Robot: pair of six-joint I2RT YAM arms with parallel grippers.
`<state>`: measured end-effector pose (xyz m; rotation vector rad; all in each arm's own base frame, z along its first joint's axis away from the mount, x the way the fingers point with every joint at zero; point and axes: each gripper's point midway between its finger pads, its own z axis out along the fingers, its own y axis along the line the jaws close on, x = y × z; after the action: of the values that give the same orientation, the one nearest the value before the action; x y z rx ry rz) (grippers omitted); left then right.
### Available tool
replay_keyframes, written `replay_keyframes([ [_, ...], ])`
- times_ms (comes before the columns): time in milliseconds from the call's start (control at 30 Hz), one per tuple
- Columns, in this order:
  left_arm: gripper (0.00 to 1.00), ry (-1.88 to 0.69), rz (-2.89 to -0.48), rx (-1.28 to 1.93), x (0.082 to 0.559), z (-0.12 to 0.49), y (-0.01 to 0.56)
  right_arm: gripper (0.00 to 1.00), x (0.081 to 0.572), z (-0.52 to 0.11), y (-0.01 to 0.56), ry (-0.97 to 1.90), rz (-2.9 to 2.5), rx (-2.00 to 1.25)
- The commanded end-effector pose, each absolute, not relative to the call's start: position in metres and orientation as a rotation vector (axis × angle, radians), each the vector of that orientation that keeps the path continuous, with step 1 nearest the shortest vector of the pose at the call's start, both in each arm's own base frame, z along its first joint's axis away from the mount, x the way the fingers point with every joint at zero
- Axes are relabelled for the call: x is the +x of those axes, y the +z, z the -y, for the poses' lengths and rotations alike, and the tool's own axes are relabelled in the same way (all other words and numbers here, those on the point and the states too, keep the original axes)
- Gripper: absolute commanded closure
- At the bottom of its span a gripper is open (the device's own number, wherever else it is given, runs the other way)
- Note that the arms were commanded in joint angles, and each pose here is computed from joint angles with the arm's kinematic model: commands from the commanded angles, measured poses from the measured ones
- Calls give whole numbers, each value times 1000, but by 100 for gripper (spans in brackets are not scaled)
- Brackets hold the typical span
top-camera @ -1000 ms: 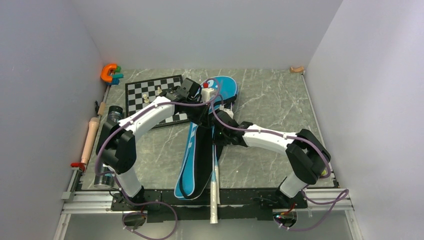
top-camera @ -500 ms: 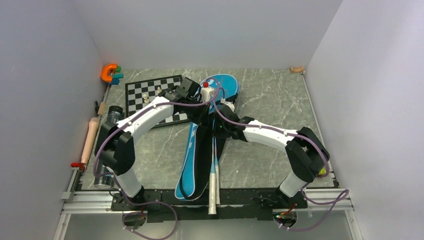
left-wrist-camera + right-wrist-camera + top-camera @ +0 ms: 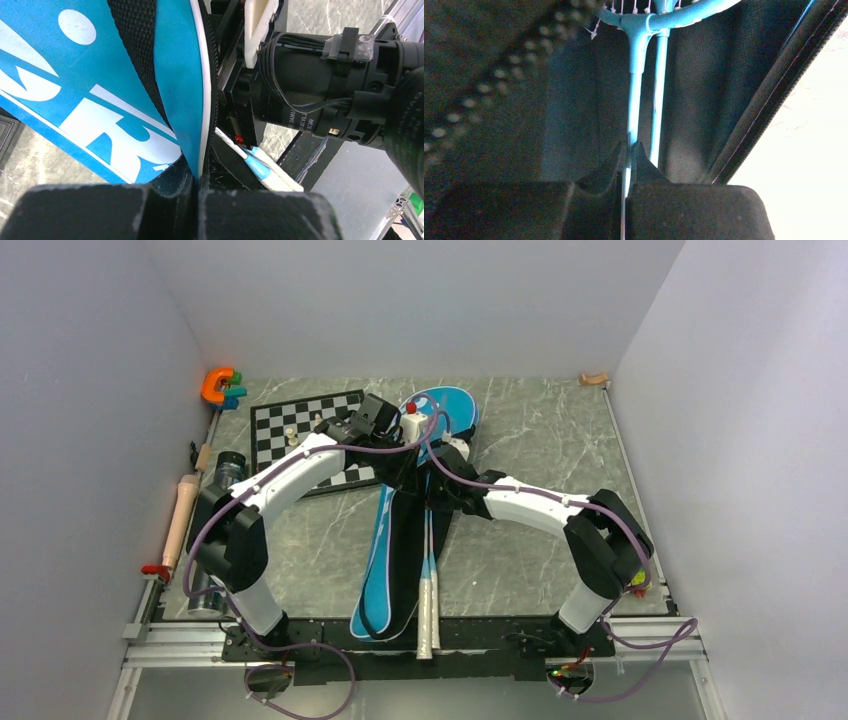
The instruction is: Pack up the badminton gear
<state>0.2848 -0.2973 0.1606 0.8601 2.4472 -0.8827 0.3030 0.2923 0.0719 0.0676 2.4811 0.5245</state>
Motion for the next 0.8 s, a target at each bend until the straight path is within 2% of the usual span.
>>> replay_keyframes([
  [0, 100, -985, -2308, 925, 273, 307, 201, 100, 335, -305, 106, 569, -2329, 103],
  [167, 100, -1011, -2297, 933, 270, 309, 204, 100, 344, -306, 108, 531, -2323, 112],
  [400, 100, -1024, -2294, 934, 269, 310, 203, 100, 332, -306, 126, 602, -2310, 83],
  [433, 100, -1029, -2293, 936, 269, 311, 203, 97, 330, -306, 128, 608, -2313, 76],
  [633, 100, -1034, -2297, 938, 270, 312, 204, 59, 311, -292, 157, 685, -2252, 73],
  [767, 100, -1029, -2298, 935, 270, 311, 203, 43, 299, -275, 165, 702, -2234, 96],
])
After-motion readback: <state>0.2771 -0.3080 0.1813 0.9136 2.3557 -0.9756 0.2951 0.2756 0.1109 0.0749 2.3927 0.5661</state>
